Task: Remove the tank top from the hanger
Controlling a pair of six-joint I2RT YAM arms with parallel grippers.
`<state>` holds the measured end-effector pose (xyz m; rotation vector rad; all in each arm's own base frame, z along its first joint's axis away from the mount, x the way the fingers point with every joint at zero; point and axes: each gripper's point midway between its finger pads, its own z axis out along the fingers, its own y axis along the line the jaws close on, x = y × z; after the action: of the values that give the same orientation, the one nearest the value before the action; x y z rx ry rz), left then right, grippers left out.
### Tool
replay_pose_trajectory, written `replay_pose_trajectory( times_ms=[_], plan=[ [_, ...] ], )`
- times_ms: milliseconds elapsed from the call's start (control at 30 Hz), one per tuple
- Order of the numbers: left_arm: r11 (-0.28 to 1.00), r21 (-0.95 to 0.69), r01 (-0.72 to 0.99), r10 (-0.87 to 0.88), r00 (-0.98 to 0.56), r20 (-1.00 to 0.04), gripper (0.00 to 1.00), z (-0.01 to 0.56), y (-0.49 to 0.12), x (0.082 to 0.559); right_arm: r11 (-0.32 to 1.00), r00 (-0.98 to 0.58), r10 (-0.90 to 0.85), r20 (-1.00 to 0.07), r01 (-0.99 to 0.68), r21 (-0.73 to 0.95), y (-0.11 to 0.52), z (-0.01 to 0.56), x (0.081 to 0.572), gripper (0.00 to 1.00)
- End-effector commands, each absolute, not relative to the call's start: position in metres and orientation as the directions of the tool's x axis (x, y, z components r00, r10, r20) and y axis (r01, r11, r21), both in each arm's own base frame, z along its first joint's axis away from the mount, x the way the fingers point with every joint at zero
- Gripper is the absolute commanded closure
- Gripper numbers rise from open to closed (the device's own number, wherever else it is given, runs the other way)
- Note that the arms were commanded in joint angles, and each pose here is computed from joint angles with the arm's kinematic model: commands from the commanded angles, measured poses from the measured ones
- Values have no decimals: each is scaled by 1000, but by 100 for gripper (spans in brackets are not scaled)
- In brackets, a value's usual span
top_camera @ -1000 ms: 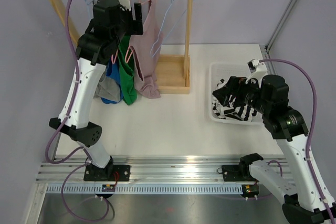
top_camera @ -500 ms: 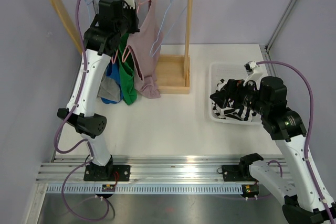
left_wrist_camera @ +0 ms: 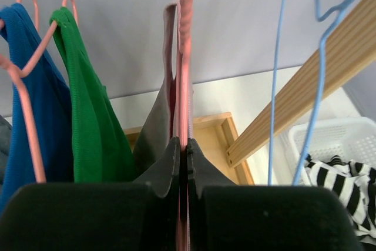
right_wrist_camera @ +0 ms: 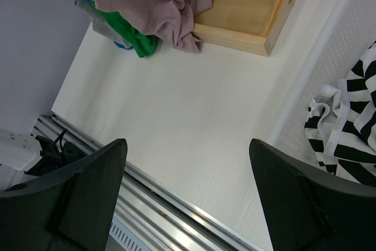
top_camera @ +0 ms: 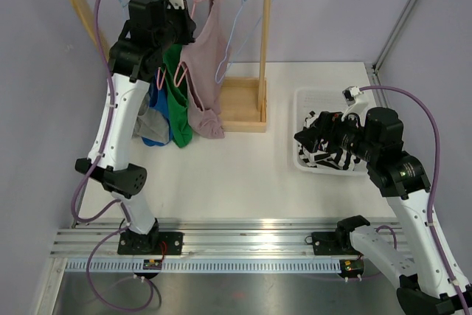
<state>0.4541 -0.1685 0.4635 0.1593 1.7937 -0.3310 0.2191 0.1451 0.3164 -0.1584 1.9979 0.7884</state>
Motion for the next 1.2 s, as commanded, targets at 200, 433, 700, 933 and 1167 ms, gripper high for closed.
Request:
replay_pose_trajectory(
  times_ms=[200, 433, 700, 933, 1167],
  plan=[
    [887, -216, 409, -236, -2, -972, 100, 576, -163, 375, 746, -489, 200, -849, -485, 455, 152, 335, 215, 8],
    [837, -283, 469, -231, -167, -959, 100, 522, -178, 331, 729, -474, 205, -856, -510, 457, 155, 342, 212, 7],
    [830, -369, 418, -293, -237, -926, 100, 448, -158, 266, 678, -481, 237, -844, -541, 498, 166, 342, 212, 0],
    [759, -456, 464, -264, -421, -868, 100, 356, -164, 212, 562, -530, 292, -796, -578, 592, 189, 324, 222, 0],
    [591, -570, 571, -311, -490, -814, 100, 311, -177, 160, 416, -634, 366, -681, -543, 729, 214, 294, 240, 0]
  ],
)
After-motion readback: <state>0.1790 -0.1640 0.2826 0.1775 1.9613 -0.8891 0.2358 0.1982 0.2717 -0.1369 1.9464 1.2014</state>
